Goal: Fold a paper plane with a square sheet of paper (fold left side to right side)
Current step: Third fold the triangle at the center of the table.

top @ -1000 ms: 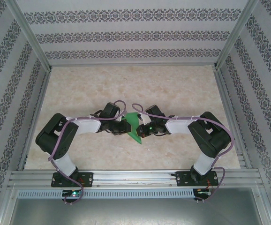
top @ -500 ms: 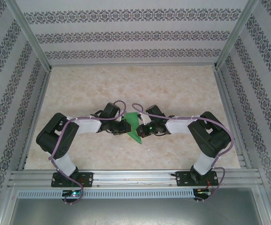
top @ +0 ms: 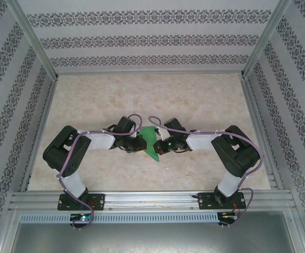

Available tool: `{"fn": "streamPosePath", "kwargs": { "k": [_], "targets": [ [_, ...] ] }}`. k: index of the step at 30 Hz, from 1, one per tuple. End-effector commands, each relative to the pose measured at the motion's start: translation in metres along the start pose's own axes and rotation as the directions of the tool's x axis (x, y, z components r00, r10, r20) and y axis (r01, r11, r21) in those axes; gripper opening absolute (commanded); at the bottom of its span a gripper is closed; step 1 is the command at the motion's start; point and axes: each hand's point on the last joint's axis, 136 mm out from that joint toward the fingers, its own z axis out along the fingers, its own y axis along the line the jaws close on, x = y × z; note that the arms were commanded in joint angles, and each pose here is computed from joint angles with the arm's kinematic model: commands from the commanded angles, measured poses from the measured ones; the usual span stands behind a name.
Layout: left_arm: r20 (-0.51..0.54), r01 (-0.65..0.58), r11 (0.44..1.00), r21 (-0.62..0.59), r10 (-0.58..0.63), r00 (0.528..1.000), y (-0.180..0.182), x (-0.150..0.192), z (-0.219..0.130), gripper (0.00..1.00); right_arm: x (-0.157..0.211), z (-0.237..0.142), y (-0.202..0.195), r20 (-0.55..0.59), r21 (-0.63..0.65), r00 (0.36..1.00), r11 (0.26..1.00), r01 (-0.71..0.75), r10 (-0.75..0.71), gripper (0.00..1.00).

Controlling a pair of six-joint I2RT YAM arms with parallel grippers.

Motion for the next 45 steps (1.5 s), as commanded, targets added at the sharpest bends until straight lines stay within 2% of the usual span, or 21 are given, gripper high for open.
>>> {"fn": "streamPosePath", "kwargs": {
  "k": [1,7,14,20,22,27,31,45],
  "targets": [
    [-0.039,0.024,0.991,-0.130,-0.030,0.999,0.031,0.015,0.006,0.12,0.021,0.003,-0.014,-0.073,0.036,0.996,0.998,-0.043,0.045,0.05],
    [-0.051,0.045,0.987,-0.155,-0.054,0.997,0.040,0.021,0.008,0.11,0.002,-0.004,-0.001,-0.034,-0.015,0.998,0.999,-0.047,0.047,0.12],
    [-0.043,0.075,0.984,-0.161,-0.082,0.996,0.044,0.022,0.012,0.11,-0.024,-0.026,0.012,0.044,-0.058,0.997,0.997,-0.058,0.060,0.28],
    [-0.040,0.078,0.984,-0.158,-0.085,0.996,0.043,0.021,0.011,0.10,-0.020,-0.045,0.011,0.047,-0.072,0.992,0.991,-0.117,0.120,0.35],
    [-0.041,0.076,0.984,-0.160,-0.084,0.996,0.043,0.021,0.011,0.10,-0.015,-0.051,0.016,0.038,-0.099,0.990,0.986,-0.133,0.138,0.34],
    [-0.038,0.074,0.984,-0.163,-0.081,0.996,0.043,0.020,0.010,0.10,0.002,-0.054,0.041,-0.049,-0.237,0.977,0.948,-0.212,0.206,0.18],
    [-0.038,0.075,0.984,-0.164,-0.082,0.996,0.043,0.020,0.011,0.10,0.016,-0.046,0.052,-0.128,-0.281,0.963,0.922,-0.265,0.238,0.07],
    [-0.040,0.074,0.983,-0.166,-0.081,0.996,0.043,0.019,0.011,0.10,0.028,-0.020,0.045,-0.180,-0.220,0.949,0.930,-0.296,0.259,0.05]
  ]
}}
